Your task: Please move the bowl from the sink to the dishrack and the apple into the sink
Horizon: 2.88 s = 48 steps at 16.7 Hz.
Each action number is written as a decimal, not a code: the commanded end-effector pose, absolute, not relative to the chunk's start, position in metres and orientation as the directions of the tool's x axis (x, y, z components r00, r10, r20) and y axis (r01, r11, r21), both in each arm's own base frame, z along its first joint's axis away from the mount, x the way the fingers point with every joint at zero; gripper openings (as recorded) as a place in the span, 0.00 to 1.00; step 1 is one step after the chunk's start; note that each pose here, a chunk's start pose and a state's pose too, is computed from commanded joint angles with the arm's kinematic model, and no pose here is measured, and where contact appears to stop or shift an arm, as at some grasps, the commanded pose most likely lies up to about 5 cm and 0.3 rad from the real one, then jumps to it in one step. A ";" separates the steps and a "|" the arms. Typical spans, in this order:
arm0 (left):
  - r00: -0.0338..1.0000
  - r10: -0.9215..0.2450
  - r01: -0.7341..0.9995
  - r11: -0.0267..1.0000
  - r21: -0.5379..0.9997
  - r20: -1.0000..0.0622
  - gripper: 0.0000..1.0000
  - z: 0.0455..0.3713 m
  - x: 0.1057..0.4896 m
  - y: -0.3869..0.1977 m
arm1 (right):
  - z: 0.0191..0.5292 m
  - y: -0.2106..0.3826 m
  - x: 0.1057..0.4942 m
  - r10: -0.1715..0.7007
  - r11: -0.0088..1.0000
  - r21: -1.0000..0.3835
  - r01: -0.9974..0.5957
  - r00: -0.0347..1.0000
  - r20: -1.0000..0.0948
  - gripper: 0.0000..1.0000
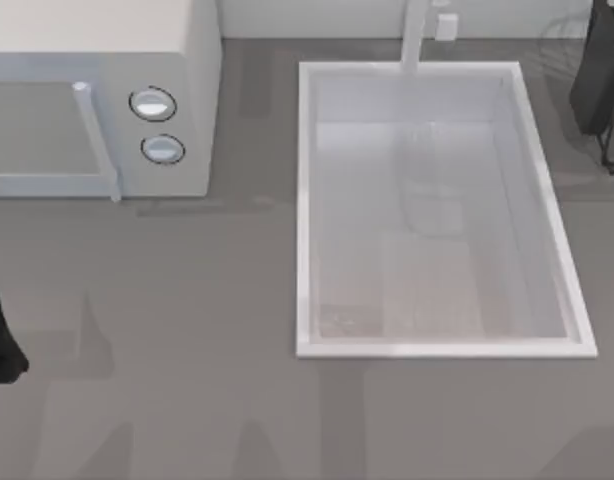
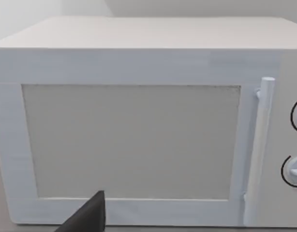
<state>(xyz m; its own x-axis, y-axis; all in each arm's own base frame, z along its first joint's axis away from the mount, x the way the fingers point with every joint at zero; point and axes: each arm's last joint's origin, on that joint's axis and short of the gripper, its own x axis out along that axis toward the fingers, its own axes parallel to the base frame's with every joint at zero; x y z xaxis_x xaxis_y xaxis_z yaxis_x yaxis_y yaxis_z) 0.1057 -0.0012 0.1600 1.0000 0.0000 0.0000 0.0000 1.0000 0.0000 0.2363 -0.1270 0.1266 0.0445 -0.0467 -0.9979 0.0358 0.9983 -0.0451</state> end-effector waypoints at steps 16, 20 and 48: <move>1.000 0.000 0.000 1.000 0.000 0.000 1.00 0.160 0.106 -0.001 | 0.224 -0.127 0.236 -0.044 0.998 -0.042 0.037 0.040 -0.998 0.00; 1.000 0.000 0.000 1.000 0.000 0.000 1.00 0.160 0.106 -0.001 | 0.220 -0.109 0.257 -0.103 0.994 -0.107 -0.026 0.106 -0.989 0.00; 1.000 0.000 0.000 1.000 0.000 0.000 1.00 0.160 0.106 -0.001 | 0.209 0.184 0.270 -0.010 1.000 0.000 0.010 1.000 0.000 0.00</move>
<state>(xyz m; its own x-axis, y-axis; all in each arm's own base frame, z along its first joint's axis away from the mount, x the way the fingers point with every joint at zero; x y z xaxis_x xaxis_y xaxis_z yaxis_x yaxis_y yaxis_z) 0.1057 -0.0012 0.1600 1.0000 0.0000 0.0000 0.0000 1.0000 0.0000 0.2703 0.1836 0.2090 0.9999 -0.0100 0.0000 0.0100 0.9999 0.0000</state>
